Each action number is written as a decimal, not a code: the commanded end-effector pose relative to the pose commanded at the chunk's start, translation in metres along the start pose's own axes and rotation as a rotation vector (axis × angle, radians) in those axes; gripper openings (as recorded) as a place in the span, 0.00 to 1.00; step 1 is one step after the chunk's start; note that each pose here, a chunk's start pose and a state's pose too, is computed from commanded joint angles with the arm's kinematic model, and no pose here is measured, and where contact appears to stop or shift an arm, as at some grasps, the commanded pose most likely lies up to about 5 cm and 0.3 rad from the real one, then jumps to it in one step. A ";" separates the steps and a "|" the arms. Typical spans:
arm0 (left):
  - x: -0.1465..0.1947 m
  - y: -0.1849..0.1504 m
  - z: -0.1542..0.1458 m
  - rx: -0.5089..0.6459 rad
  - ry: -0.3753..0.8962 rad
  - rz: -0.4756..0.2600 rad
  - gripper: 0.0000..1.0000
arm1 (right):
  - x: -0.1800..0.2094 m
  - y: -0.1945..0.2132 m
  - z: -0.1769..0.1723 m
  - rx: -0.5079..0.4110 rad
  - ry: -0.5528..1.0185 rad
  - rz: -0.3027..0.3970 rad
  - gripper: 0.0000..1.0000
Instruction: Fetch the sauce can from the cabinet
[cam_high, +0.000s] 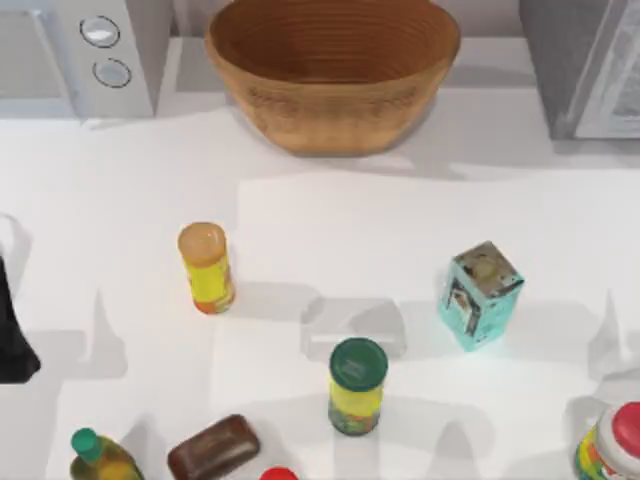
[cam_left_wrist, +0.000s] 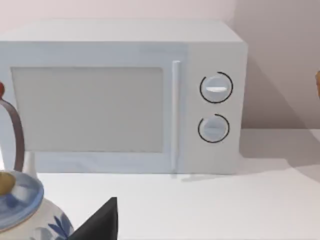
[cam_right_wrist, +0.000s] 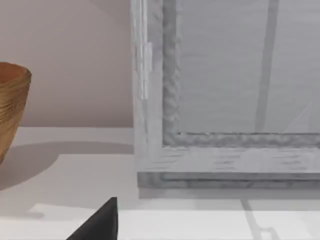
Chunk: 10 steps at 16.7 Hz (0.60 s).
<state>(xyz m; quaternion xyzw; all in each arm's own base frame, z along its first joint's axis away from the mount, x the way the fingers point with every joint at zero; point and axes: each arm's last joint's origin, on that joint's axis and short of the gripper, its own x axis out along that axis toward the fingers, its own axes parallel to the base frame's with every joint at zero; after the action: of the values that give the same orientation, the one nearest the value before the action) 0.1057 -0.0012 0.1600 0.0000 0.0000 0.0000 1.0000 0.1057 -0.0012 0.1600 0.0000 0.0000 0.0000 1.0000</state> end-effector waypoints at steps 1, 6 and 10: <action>0.000 0.000 0.000 0.000 0.000 0.000 1.00 | 0.000 0.000 0.000 0.000 0.000 0.000 1.00; 0.000 0.000 0.000 0.000 0.000 0.000 1.00 | 0.001 0.002 0.026 0.001 0.024 0.003 1.00; 0.000 0.000 0.000 0.000 0.000 0.000 1.00 | 0.011 0.005 0.094 -0.002 0.051 0.002 1.00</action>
<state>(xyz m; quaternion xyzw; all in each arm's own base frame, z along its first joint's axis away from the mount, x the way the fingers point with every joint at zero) 0.1057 -0.0012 0.1600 0.0000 0.0000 0.0000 1.0000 0.1166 0.0038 0.2539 -0.0008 0.0253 0.0008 0.9997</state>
